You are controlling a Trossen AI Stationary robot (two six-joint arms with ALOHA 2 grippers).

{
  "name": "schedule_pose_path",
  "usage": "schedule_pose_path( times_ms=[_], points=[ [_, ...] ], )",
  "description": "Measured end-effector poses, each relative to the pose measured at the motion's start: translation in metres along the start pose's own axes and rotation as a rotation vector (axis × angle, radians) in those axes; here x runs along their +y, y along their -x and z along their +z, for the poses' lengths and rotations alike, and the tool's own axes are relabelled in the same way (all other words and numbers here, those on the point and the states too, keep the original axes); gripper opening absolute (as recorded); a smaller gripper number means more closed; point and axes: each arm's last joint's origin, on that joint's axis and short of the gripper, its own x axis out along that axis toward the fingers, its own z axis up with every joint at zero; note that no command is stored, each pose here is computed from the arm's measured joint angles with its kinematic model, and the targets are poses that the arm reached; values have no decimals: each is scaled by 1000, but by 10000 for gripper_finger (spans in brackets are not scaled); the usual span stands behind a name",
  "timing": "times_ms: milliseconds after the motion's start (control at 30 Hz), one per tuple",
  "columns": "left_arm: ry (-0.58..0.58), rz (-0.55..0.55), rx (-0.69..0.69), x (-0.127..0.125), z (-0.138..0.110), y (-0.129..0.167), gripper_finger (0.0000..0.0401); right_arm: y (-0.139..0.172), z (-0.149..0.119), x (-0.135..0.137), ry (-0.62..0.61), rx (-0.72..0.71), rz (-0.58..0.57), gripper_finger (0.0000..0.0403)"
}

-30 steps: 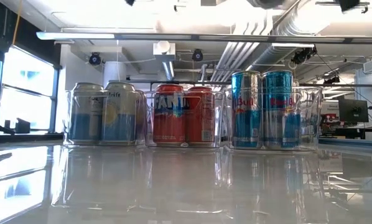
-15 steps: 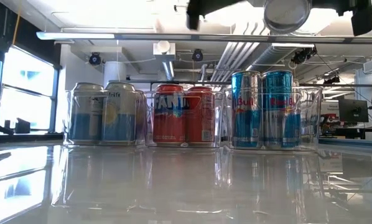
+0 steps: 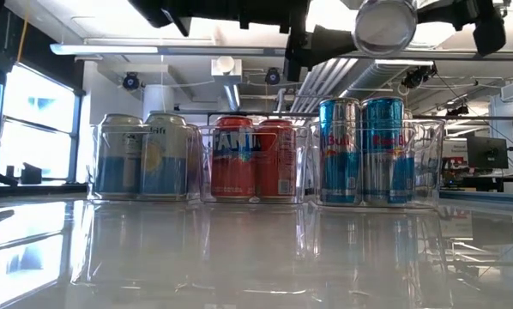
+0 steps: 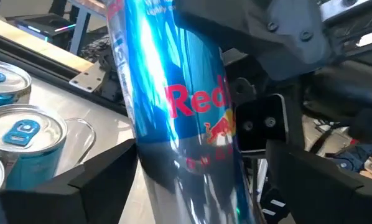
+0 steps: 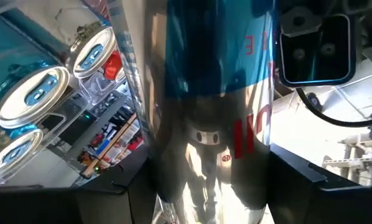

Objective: Sort soda cans
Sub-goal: Put the top left blue soda can inside the right transparent bin upright

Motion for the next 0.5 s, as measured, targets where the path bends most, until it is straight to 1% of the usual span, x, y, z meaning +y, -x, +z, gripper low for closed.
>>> schedule_pose_path(
  times_ms=[200,300,400,500],
  points=[
    [-10,24,24,1,-2,-1,342,-3,6,-7,-51,-25,16,214],
    [-19,-1,19,1,0,-1,336,-3,8,-11,-70,-36,15,214],
    [-21,1,25,1,-1,-1,316,-4,10,-13,-71,-51,18,214],
    [-17,4,29,1,-1,-1,276,-3,12,-15,-75,-71,22,222]
  ],
)
